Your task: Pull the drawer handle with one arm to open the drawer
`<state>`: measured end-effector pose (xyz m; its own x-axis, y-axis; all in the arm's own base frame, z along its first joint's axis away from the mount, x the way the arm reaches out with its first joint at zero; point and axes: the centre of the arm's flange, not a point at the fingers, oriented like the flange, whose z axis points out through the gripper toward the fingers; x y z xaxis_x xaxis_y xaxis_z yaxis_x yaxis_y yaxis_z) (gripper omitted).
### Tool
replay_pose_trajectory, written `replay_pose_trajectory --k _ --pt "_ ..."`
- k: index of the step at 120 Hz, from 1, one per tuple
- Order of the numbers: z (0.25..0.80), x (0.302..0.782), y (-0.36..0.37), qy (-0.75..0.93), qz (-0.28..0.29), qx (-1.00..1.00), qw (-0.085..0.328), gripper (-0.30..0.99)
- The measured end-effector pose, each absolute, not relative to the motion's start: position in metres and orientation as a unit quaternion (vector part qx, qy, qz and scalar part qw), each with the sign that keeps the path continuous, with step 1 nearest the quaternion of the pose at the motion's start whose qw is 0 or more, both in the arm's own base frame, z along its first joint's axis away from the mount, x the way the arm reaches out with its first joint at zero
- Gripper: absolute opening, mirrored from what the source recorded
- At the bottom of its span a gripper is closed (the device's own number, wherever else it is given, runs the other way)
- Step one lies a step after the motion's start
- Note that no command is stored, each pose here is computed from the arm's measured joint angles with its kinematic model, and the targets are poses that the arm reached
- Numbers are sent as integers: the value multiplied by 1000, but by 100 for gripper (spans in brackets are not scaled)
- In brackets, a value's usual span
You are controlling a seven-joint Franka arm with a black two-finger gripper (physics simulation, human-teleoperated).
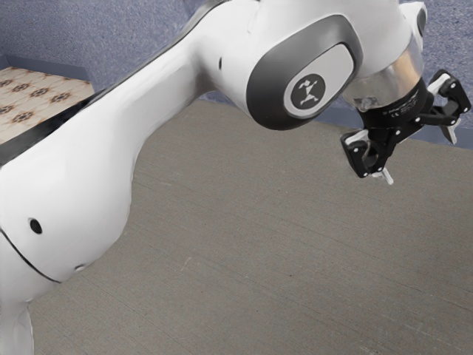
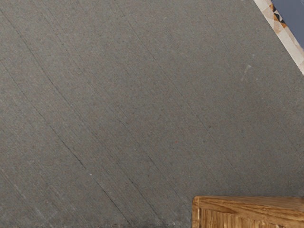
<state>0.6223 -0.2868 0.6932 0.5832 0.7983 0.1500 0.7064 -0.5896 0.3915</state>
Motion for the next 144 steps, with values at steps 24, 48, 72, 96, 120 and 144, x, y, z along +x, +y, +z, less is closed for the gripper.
replay_pose_trajectory --k 24,48,72,96,120,144 --pt "690 607 -355 383 196 884 182 69" --pt "680 596 -407 350 204 884 232 69" --pt "677 574 -454 319 208 884 272 69" --pt "676 560 -478 305 211 881 293 69" --pt "666 550 -499 298 204 883 300 69" --pt "658 561 -498 308 201 879 304 69"
